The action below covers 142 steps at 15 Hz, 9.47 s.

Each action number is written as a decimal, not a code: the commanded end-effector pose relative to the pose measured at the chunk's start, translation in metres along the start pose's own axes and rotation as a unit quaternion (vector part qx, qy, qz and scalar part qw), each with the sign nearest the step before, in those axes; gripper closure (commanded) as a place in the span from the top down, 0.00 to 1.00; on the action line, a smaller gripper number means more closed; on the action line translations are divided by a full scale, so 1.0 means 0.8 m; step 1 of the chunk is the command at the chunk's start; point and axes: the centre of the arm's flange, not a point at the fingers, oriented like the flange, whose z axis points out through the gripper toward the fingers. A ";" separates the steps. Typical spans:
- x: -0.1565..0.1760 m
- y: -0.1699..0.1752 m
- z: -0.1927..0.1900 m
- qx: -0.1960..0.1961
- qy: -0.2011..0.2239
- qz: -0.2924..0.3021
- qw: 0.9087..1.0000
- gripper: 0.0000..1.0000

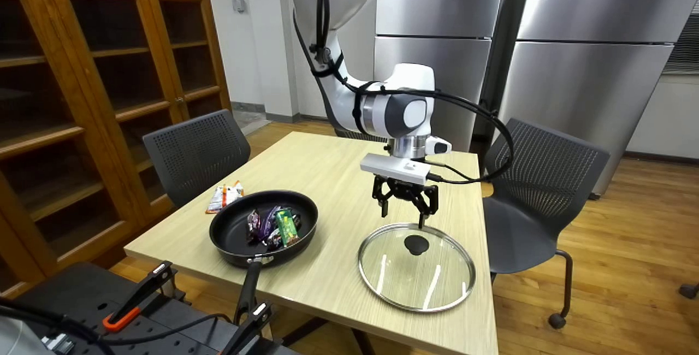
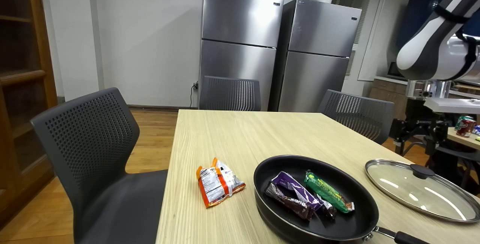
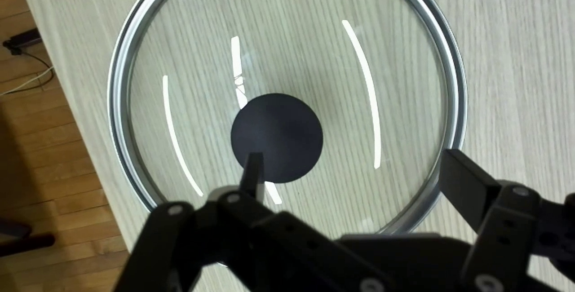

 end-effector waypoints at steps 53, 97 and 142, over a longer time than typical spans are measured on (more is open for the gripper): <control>0.038 0.012 0.007 0.000 -0.055 -0.034 0.998 0.39; -0.040 -0.220 -0.118 -0.033 0.011 -0.220 0.975 0.39; -0.104 -0.466 -0.047 -0.055 -0.046 -0.374 0.925 0.39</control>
